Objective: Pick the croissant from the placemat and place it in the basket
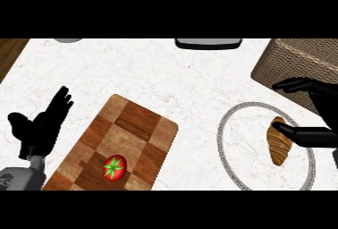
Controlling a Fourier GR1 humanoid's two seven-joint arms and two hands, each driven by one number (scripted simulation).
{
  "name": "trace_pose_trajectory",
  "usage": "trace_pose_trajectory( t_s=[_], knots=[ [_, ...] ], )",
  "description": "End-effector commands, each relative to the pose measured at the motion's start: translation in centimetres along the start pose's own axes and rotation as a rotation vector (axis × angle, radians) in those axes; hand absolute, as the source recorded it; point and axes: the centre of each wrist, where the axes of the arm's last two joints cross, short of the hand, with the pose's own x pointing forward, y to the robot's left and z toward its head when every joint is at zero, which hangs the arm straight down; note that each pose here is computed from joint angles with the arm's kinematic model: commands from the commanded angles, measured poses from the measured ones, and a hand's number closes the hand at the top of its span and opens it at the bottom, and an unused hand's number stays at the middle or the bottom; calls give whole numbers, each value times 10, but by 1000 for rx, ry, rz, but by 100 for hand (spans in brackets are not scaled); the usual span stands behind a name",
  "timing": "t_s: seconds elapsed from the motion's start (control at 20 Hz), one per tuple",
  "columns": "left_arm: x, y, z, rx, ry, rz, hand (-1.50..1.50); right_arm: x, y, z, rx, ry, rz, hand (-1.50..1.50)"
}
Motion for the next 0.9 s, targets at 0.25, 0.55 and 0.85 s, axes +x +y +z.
trace_pose_trajectory(
  t_s=[0.25,0.55,0.85],
  knots=[
    [24,8,-27,2,41,-16,0,10,66,-26,-63,14,201,-150],
    [27,15,-15,-4,37,-10,0,58,8,-38,59,341,494,-150],
    [30,10,-19,23,46,-20,0,115,-39,-54,19,598,872,-150]
  ],
)
